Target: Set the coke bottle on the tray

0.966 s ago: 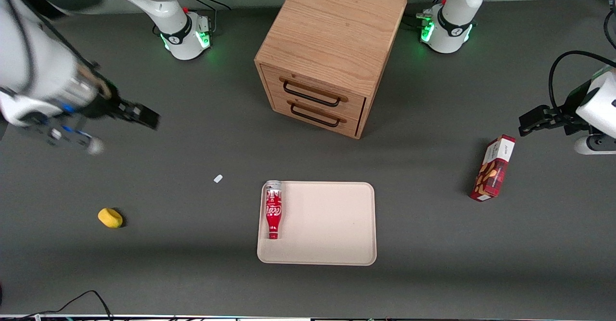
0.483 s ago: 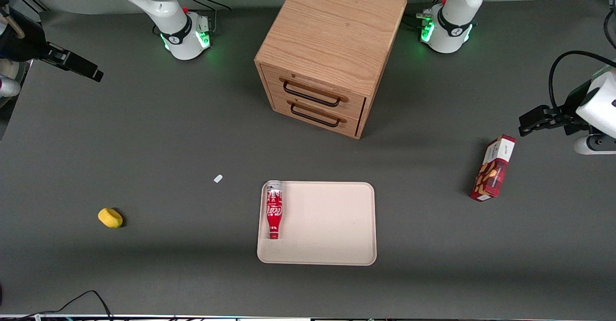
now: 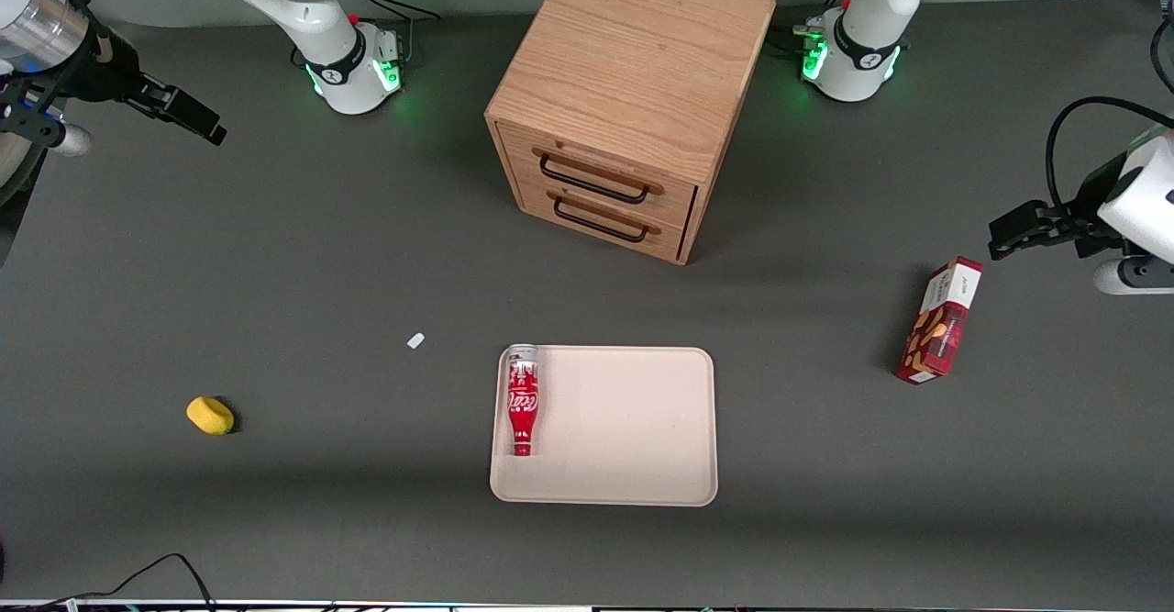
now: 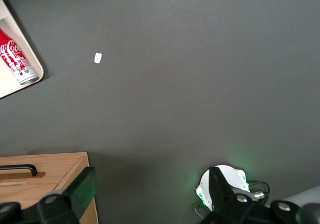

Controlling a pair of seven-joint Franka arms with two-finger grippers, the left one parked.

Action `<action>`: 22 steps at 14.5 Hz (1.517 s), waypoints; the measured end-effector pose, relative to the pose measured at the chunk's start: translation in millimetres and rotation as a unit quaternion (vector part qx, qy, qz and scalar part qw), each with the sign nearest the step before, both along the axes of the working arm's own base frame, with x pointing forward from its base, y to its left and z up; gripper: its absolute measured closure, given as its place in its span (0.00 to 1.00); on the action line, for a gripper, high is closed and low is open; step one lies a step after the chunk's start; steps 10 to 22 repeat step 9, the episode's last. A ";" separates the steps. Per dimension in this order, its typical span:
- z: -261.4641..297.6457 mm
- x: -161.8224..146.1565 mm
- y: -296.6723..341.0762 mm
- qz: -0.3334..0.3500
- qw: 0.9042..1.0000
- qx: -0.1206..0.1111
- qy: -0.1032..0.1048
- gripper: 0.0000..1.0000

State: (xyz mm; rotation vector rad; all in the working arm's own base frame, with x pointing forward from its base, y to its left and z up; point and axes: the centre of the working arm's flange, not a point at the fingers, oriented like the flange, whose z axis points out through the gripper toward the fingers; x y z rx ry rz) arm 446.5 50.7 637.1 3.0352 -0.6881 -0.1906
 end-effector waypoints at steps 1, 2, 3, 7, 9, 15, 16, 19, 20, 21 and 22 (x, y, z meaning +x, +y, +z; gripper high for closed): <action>0.3 -1.7 -2.6 -0.002 1.000 0.001 -0.001 0.00; 1.4 -1.6 -5.5 -0.002 1.000 0.002 -0.003 0.00; 1.8 -0.7 -8.1 0.007 1.000 0.004 -0.005 0.00; 5.5 15.0 -10.7 0.030 0.999 0.010 -0.008 0.00; 8.5 24.5 -9.5 0.034 0.999 0.012 0.001 0.00; 8.5 24.5 -9.5 0.034 0.999 0.012 0.001 0.00; 8.5 24.5 -9.5 0.034 0.999 0.012 0.001 0.00; 8.5 24.5 -9.5 0.034 0.999 0.012 0.001 0.00; 8.5 24.5 -9.5 0.034 0.999 0.012 0.001 0.00; 8.5 24.5 -9.5 0.034 0.999 0.012 0.001 0.00; 8.5 24.5 -9.5 0.034 0.999 0.012 0.001 0.00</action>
